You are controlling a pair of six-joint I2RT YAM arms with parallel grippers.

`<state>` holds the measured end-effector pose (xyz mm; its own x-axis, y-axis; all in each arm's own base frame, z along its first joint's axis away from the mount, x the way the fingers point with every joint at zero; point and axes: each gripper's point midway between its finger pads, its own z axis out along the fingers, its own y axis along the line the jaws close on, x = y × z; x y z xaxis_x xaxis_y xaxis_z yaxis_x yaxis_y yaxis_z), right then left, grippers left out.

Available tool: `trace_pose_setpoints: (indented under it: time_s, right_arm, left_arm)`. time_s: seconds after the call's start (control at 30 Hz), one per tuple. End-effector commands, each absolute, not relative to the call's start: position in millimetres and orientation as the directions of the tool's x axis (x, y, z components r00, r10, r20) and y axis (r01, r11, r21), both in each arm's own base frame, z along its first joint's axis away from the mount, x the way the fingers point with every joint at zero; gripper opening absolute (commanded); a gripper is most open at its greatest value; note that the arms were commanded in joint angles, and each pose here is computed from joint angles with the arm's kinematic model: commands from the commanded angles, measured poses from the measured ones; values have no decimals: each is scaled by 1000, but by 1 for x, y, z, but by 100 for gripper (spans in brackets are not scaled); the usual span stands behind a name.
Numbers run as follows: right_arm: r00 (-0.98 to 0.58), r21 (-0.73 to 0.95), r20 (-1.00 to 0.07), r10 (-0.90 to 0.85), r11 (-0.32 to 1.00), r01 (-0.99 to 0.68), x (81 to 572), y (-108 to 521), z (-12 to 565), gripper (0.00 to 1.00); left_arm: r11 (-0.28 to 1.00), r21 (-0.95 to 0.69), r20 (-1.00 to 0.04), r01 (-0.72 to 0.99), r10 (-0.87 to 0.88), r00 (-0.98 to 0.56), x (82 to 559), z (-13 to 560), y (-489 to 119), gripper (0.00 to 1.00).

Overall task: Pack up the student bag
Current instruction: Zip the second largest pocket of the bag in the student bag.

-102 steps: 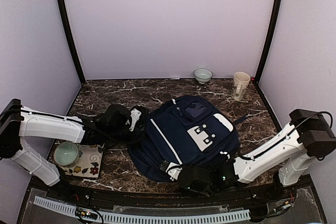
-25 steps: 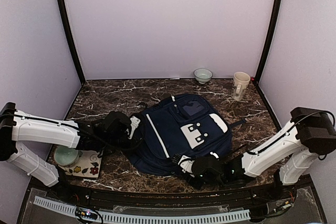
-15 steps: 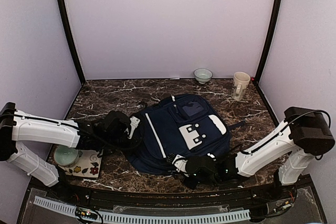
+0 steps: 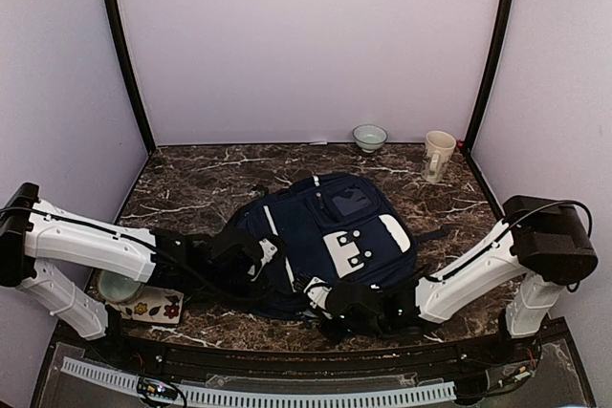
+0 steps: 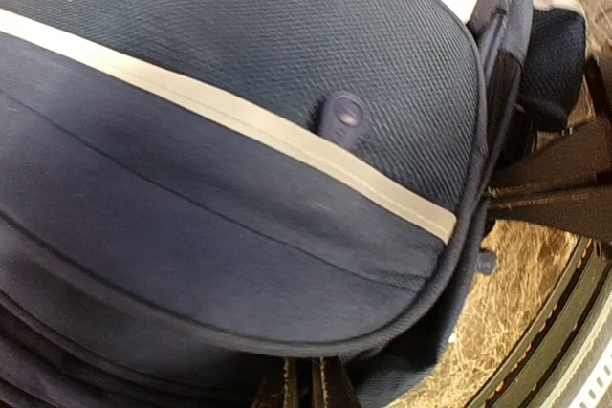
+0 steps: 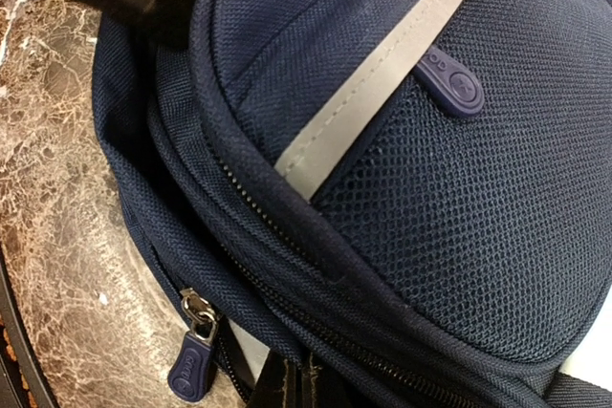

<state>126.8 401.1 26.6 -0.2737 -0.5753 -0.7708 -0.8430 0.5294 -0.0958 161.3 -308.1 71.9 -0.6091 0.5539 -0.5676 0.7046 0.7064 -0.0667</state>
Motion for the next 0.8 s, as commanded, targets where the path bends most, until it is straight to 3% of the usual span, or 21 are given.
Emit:
trace_pose_setpoints:
  time_s: [0.0, 0.07, 0.33, 0.53, 0.77]
  right_arm:
    - [-265, 52, -894, -362, 505, -862, 122, 449, 90, 0]
    - [-267, 61, -904, -333, 517, -854, 124, 445, 100, 0]
    - [-267, 95, -923, -278, 508, -856, 126, 443, 129, 0]
    - [-279, 119, -916, -289, 468, -876, 118, 448, 125, 0]
    - [-301, 137, -912, -279, 484, -864, 118, 439, 120, 0]
  left_arm:
    - [596, -179, -563, 783, 590, -578, 129, 86, -345, 0]
    - [607, -153, -548, 780, 605, -578, 127, 83, -339, 0]
    - [402, -276, -601, 873, 637, -483, 77, 103, -377, 0]
    - [498, -232, -636, 835, 571, -518, 105, 103, -397, 0]
    - [589, -226, -597, 776, 546, -588, 128, 86, -404, 0]
